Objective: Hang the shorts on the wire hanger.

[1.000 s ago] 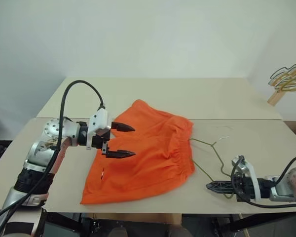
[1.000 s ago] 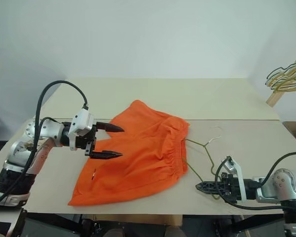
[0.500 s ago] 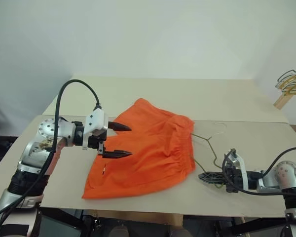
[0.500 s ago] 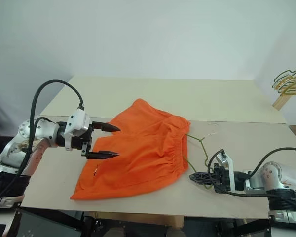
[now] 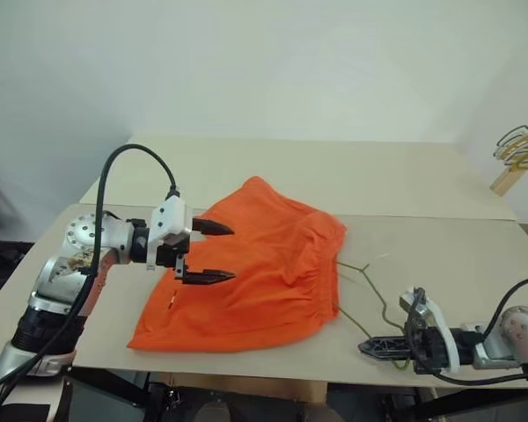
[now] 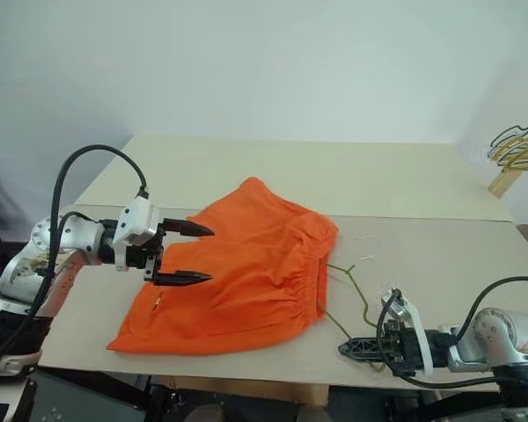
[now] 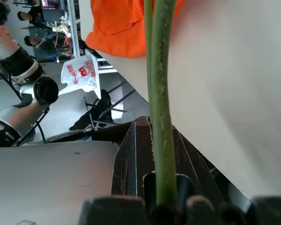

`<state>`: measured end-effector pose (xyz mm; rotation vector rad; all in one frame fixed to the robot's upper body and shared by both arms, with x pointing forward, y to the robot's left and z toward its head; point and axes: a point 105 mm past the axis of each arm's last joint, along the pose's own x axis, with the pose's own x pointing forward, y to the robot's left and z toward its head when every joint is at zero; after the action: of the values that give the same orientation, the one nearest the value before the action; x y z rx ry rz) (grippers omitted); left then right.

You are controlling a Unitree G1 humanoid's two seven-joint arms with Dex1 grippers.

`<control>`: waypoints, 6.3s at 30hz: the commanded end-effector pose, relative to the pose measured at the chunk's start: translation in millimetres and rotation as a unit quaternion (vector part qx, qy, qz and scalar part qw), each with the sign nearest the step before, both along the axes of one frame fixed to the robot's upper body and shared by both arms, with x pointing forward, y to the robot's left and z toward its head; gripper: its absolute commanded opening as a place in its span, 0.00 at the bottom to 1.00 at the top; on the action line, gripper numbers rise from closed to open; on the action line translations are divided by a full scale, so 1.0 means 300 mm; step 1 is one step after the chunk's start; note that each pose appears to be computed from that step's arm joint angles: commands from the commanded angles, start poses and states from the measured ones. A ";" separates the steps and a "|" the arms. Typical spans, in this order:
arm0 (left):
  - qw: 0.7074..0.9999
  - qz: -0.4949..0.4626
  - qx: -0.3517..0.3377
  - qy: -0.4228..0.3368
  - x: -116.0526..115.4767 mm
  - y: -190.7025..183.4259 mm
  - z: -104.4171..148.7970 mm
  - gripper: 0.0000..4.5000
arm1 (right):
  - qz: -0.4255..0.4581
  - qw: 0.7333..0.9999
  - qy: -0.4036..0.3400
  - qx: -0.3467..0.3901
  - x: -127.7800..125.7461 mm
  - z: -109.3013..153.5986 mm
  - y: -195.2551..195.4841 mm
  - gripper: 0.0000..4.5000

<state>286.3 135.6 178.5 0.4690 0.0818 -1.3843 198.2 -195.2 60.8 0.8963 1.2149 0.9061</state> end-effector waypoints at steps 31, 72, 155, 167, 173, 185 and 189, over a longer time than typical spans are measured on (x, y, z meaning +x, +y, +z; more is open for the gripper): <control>1.000 -0.021 0.004 0.000 -0.017 -0.047 -0.044 0.99 | -0.151 0.989 -0.010 -0.005 0.296 -0.031 0.047 0.00; 0.998 -0.011 0.032 -0.056 0.076 0.011 0.035 0.99 | 0.047 0.717 -0.623 -0.311 0.388 0.180 0.123 0.00; 0.973 -0.073 0.205 -0.077 0.271 -0.019 -0.022 0.00 | 0.173 0.675 -0.631 -0.340 0.250 0.383 0.057 0.95; 0.984 -0.009 0.164 -0.070 0.308 -0.004 -0.002 0.00 | -0.049 0.722 -0.626 -0.291 0.181 0.457 -0.124 0.98; 0.990 0.020 0.116 -0.075 0.329 -0.020 0.061 0.00 | -0.067 0.748 -0.593 -0.291 0.067 0.335 -0.139 0.98; 0.989 0.004 0.127 -0.073 0.321 -0.032 0.060 0.00 | -0.054 0.785 -0.556 -0.267 0.218 0.071 0.191 0.98; 0.989 0.000 0.127 -0.074 0.316 -0.035 0.063 0.00 | -0.045 0.802 -0.547 -0.237 0.246 0.050 0.271 0.98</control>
<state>380.9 129.1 176.2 0.7551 0.2104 -1.3463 268.5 -118.5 69.6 -0.0552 0.3404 0.7652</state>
